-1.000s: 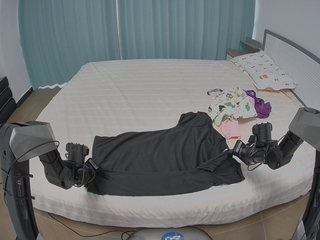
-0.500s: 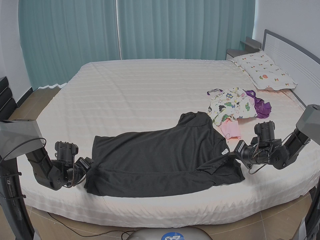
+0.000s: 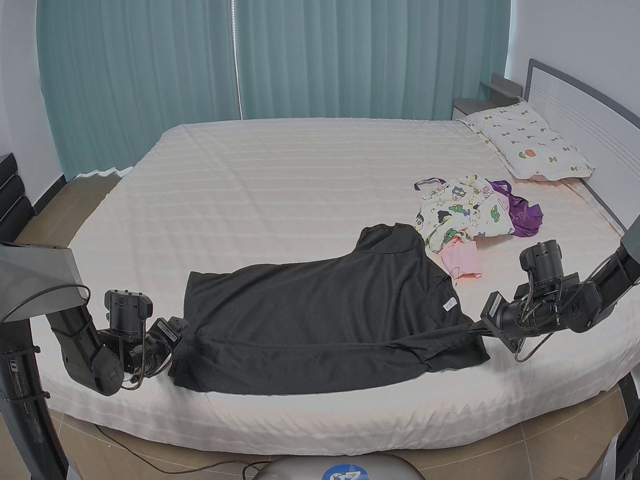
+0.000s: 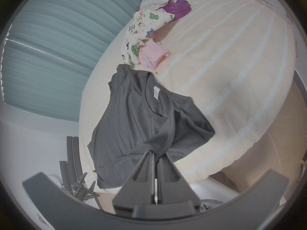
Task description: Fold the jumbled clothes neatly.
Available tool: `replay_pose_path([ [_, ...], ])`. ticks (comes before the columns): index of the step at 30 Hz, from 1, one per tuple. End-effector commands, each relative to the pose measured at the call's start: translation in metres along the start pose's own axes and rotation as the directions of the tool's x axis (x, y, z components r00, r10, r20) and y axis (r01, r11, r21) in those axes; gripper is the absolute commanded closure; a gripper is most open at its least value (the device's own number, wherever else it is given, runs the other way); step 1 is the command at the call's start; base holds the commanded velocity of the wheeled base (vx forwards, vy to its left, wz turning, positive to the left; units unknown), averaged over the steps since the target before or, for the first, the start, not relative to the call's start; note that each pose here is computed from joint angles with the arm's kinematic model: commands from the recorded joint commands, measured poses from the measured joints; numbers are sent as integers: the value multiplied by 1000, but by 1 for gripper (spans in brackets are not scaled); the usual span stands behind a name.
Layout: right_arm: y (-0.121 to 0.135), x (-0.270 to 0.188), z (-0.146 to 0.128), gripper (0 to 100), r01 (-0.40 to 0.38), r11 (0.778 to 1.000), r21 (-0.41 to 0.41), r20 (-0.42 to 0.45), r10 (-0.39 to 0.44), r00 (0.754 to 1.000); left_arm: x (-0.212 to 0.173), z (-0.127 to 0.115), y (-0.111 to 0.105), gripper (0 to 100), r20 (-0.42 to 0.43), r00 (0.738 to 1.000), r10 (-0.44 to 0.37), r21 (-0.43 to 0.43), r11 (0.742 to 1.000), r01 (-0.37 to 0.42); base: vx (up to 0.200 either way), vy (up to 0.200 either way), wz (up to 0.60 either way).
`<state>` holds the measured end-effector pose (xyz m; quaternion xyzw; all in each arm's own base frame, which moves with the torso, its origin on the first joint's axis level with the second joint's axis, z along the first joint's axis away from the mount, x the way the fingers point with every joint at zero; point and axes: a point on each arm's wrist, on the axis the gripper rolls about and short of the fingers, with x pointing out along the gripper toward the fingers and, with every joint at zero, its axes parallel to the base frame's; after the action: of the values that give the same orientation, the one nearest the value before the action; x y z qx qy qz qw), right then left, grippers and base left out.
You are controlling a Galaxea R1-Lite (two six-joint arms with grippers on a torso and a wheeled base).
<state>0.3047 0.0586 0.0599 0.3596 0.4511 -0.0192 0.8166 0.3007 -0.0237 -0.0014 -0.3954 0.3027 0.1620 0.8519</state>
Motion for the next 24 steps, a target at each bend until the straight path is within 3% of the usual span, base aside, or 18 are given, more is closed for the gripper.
replay_pose_path([
  [1, -13, 6, -10, 0, 49, 998, -47, -40, -51, 998, 2, -4, 3, 0, -15, 1000, 13, 5, 1000, -13, 0, 0, 0],
  [7, -17, 13, -14, 0, 67, 994, -90, -57, -72, 996, 1, -6, 3, 0, -19, 1000, 14, 9, 1000, -13, 0, 0, 0],
  [24, -10, 22, 1, 0, 12, 996, -88, 45, -8, 999, -8, -3, -1, 0, -3, 1000, -7, 6, 1000, 7, 0, 0, 0],
])
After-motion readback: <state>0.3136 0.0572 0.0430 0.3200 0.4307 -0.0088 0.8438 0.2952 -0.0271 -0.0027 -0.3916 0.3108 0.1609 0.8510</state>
